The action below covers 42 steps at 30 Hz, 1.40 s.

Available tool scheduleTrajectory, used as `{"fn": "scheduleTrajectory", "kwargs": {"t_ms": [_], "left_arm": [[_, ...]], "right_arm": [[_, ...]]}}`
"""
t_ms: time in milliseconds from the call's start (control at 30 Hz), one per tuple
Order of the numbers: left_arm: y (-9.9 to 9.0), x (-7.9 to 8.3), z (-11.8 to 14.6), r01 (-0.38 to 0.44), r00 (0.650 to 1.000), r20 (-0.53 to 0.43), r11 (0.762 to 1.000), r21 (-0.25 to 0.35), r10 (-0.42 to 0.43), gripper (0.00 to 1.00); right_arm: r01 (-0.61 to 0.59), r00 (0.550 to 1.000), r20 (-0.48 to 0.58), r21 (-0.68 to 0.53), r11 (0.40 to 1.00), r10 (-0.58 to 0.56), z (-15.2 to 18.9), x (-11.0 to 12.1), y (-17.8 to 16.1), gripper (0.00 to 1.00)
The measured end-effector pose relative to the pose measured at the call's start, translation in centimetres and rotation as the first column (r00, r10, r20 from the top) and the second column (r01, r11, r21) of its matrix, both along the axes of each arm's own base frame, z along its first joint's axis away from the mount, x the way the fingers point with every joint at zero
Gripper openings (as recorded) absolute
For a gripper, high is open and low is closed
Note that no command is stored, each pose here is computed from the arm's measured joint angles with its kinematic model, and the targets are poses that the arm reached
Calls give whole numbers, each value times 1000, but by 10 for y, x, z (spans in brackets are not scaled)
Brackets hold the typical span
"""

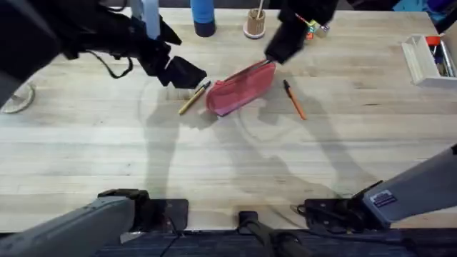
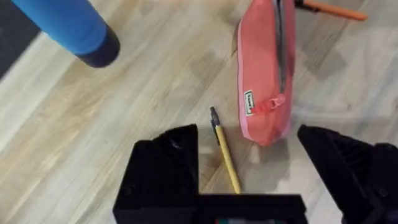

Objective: Unzip the bag, pick up the pens from the table one at a time and place them inside, then zip the bag closed.

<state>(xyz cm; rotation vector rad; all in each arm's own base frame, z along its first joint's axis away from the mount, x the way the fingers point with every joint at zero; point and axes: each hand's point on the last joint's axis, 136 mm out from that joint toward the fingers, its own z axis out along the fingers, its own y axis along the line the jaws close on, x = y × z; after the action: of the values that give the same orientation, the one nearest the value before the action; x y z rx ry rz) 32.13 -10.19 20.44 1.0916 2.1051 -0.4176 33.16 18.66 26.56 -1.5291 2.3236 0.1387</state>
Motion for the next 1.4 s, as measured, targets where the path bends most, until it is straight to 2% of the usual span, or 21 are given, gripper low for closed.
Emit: {"fn": "scheduleTrajectory", "kwargs": {"t_ms": [100,233,333,467,700,933,967,1000,1167,1233,1400], "left_arm": [[1,-8,14,-4,999,40,1000,3,4,993],[2,-13,26,-9,997,82,1000,8,8,992],[3,-14,28,-10,996,86,1000,9,9,993],[3,-18,25,-10,998,65,1000,10,9,993],[3,-18,25,-10,998,65,1000,10,9,993],[3,-18,25,-10,998,66,1000,10,9,993],[3,-18,25,-10,998,65,1000,10,10,993],[3,-18,25,-10,998,65,1000,10,10,993],[3,-18,25,-10,998,65,1000,10,10,993],[3,-18,25,-10,998,65,1000,10,10,993],[3,-18,25,-10,998,65,1000,10,10,993]], "right_arm": [[-98,995,16,1,995,98,1,-2,4,996],[-229,960,161,-7,973,227,12,20,16,996],[-312,928,205,-28,950,310,15,23,21,995],[-369,898,242,-40,928,368,18,26,26,996],[-438,856,273,-69,896,439,20,27,32,996],[-463,859,206,-73,883,468,8,16,29,995],[-469,861,188,-73,880,473,4,15,29,936],[-473,862,168,-72,878,478,-1,14,29,810],[-479,869,106,-70,875,484,-20,16,31,105],[-481,869,98,-70,874,486,-23,16,32,36],[-508,852,99,-81,858,514,-24,16,31,31]]}}
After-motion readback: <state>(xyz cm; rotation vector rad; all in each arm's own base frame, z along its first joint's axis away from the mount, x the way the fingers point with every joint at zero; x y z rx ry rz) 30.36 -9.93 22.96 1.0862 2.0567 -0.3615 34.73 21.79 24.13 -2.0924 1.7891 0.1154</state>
